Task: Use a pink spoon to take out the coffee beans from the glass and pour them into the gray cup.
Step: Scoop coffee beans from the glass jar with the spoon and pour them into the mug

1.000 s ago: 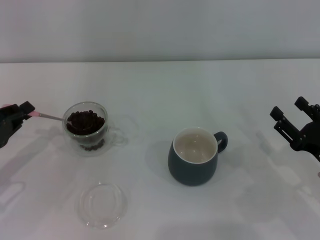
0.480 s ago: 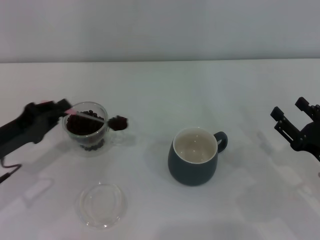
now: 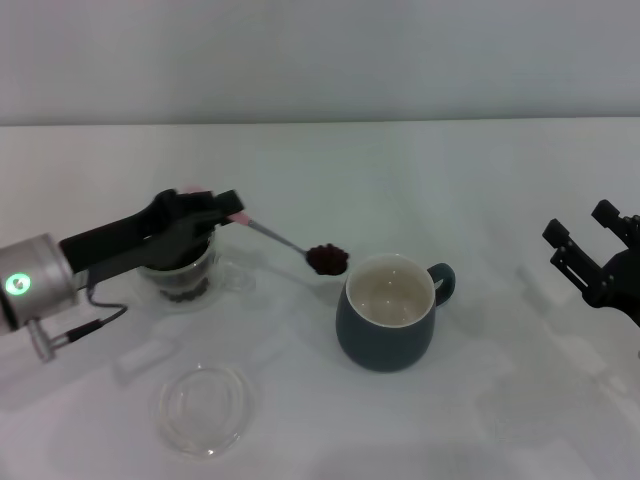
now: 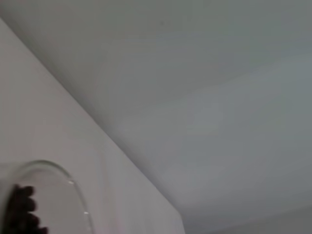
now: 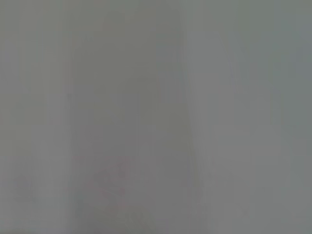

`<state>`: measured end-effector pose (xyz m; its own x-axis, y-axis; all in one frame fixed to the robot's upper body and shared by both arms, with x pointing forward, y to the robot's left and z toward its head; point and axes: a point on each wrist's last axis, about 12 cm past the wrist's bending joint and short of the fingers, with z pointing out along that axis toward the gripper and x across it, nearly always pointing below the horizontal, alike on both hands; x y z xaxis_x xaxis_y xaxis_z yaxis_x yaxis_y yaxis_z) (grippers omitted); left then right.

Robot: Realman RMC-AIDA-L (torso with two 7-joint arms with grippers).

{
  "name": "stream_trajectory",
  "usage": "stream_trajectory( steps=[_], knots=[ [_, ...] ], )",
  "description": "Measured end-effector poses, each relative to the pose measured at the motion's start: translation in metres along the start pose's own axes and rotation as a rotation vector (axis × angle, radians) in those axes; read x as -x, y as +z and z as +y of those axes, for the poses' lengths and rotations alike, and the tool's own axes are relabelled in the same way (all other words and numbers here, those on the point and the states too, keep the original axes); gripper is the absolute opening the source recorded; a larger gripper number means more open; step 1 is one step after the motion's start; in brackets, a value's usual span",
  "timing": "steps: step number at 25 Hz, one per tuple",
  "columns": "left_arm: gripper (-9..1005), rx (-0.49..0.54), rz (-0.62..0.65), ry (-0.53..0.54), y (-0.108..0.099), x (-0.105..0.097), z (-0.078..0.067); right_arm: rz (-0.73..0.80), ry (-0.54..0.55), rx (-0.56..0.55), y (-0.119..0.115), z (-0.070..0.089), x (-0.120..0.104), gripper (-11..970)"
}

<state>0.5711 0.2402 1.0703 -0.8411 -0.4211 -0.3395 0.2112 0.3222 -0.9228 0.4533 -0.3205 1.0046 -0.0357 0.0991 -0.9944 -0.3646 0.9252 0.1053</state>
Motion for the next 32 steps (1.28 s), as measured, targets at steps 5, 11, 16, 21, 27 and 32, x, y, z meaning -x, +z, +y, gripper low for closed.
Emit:
stream_trajectory(
  steps=[5,11,16,21,27,32],
  knots=[
    [130,0.019,0.033,0.057,0.019,0.007,-0.008,0.002,0.002,-0.002,-0.001,0.0,-0.001,753],
    [130,0.06,0.11,0.145,0.044,0.014,-0.019,0.007,0.004,-0.005,-0.003,0.0,-0.002,754],
    [130,0.086,0.167,0.204,0.063,0.016,-0.029,0.019,0.007,-0.01,-0.004,0.0,-0.003,754],
    [129,0.104,0.201,0.25,0.072,0.019,-0.035,0.046,0.012,-0.023,-0.004,-0.001,-0.007,754],
    [129,0.111,0.262,0.318,0.083,0.018,-0.043,0.05,0.017,-0.026,-0.003,0.0,-0.007,754],
    [130,0.12,0.326,0.396,0.091,0.018,-0.051,0.046,0.015,-0.03,-0.002,-0.001,-0.007,754]
  ],
)
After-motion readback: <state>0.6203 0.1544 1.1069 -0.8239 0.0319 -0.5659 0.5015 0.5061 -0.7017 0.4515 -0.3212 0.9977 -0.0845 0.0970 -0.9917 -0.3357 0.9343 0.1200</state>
